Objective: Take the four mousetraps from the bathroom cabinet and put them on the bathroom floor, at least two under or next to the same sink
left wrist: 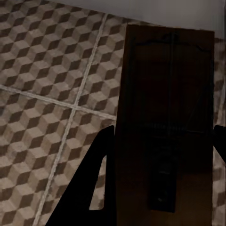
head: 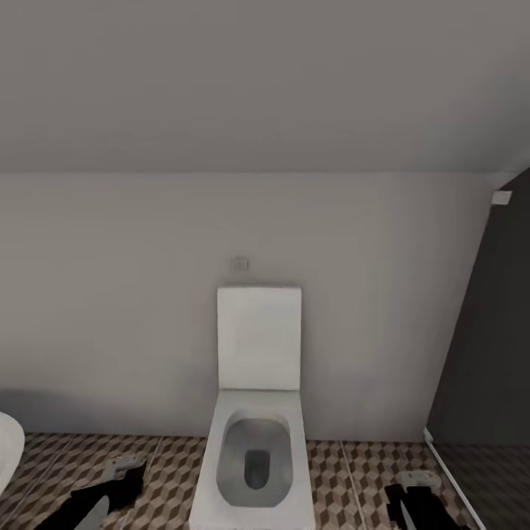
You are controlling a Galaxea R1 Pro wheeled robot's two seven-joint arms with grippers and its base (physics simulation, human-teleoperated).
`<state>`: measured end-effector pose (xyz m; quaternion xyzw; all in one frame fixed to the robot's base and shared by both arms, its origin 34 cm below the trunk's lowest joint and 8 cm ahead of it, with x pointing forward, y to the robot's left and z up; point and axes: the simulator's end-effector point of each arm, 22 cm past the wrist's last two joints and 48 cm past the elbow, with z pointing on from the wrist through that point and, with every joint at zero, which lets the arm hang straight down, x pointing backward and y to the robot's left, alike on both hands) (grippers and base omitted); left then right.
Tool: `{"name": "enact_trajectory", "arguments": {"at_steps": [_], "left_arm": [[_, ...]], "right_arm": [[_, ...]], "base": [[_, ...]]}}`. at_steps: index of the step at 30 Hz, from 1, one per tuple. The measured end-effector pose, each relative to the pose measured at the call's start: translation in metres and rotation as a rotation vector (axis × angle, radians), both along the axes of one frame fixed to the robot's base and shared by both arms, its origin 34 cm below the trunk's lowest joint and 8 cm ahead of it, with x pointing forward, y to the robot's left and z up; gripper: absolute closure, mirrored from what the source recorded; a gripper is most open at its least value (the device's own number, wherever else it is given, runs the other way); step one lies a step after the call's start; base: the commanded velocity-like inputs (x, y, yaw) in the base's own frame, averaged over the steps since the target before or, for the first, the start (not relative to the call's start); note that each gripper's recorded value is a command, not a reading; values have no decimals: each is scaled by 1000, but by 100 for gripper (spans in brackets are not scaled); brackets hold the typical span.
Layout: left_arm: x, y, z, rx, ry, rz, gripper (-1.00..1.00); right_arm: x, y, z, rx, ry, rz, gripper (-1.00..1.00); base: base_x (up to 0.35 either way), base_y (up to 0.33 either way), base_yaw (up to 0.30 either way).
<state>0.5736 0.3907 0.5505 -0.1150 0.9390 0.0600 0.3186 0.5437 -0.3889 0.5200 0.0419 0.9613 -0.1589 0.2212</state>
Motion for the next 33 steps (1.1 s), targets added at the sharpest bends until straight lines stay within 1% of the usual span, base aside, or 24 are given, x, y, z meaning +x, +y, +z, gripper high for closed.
{"name": "enact_trajectory", "arguments": {"at_steps": [2,3,4,5,6,7,8,10,11,17,33], "left_arm": [[12,0,9,1,-29,-7,100],[24,-4,21,-1,-64,-20,100],[28,-6,24,-3,-76,-25,100],[38,-13,35,-10,-104,-42,100],[40,-15,37,-12,-110,-47,100],[44,-22,43,-17,-115,-63,100],[46,-29,47,-23,-113,-79,100],[48,-34,48,-27,-114,-92,100],[50,-38,51,-30,-117,-101,100],[49,-43,41,-35,-116,-110,100],[41,-42,4,-41,-108,-101,100]], "right_arm": [[11,0,4,0,-20,-1,100],[29,2,16,1,-58,1,100],[37,3,20,2,-76,2,100],[59,5,35,3,-130,8,100],[67,6,39,3,-150,9,100],[85,8,52,-3,-198,12,100],[96,6,61,-15,-230,7,100],[100,5,61,-27,-246,2,100],[102,8,59,-35,-259,3,100],[101,11,46,-40,-267,3,100],[96,14,12,-36,-268,14,100]], "base": [[0,0,0],[0,0,0],[0,0,0],[0,0,0],[0,0,0],[0,0,0],[0,0,0],[0,0,0],[0,0,0],[0,0,0],[0,0,0]]}}
